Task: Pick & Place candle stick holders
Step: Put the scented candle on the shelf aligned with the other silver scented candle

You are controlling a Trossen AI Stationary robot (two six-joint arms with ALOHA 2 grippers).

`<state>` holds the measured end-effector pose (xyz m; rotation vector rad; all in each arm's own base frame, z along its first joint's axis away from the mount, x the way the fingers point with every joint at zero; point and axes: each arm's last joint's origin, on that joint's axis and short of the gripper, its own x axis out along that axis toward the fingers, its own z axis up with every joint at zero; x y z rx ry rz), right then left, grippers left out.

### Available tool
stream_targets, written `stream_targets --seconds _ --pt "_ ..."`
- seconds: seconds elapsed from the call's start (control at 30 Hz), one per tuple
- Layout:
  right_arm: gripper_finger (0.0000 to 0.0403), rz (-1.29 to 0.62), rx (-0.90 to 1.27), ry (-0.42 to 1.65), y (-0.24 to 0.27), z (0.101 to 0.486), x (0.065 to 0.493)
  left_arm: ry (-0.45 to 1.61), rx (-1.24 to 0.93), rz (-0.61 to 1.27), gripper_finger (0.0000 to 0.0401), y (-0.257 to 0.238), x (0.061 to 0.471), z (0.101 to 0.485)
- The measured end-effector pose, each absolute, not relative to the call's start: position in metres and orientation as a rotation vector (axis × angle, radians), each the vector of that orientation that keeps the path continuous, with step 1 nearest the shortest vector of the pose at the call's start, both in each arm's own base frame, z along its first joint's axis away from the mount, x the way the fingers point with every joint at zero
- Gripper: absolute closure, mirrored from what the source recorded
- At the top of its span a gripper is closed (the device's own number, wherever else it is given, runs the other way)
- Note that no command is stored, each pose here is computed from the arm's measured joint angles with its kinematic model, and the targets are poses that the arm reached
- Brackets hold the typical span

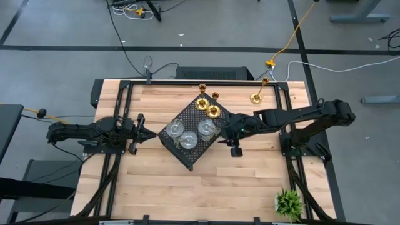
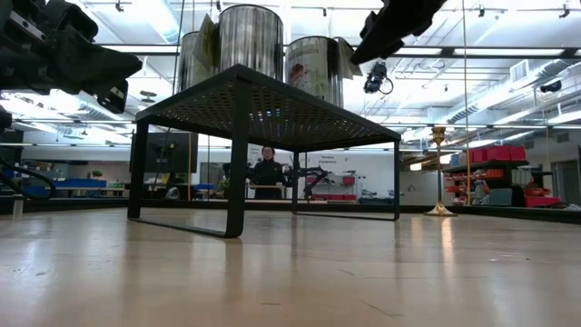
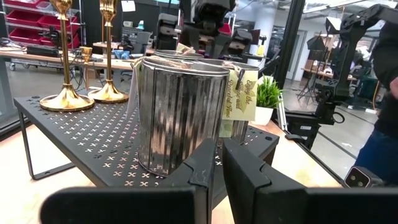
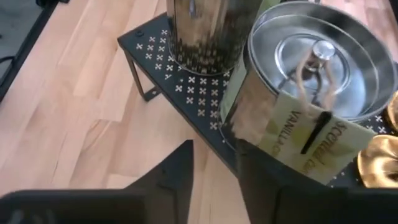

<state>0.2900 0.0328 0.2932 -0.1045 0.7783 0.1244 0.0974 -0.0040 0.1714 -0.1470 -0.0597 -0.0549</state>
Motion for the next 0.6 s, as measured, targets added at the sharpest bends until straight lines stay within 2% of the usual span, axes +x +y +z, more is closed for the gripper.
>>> stream_targets --seconds 0.37,0.6 --pt "0.0395 0.123 -0.102 0.740 0.034 0.288 0.301 -0.060 -0.147 -0.055 0.0362 -0.004 0.097 0.171" --pt "0.0400 0.113 -0.080 0.720 0.034 0.289 0.303 -0.060 -0.147 -0.055 0.0362 -0.004 0.097 0.171"
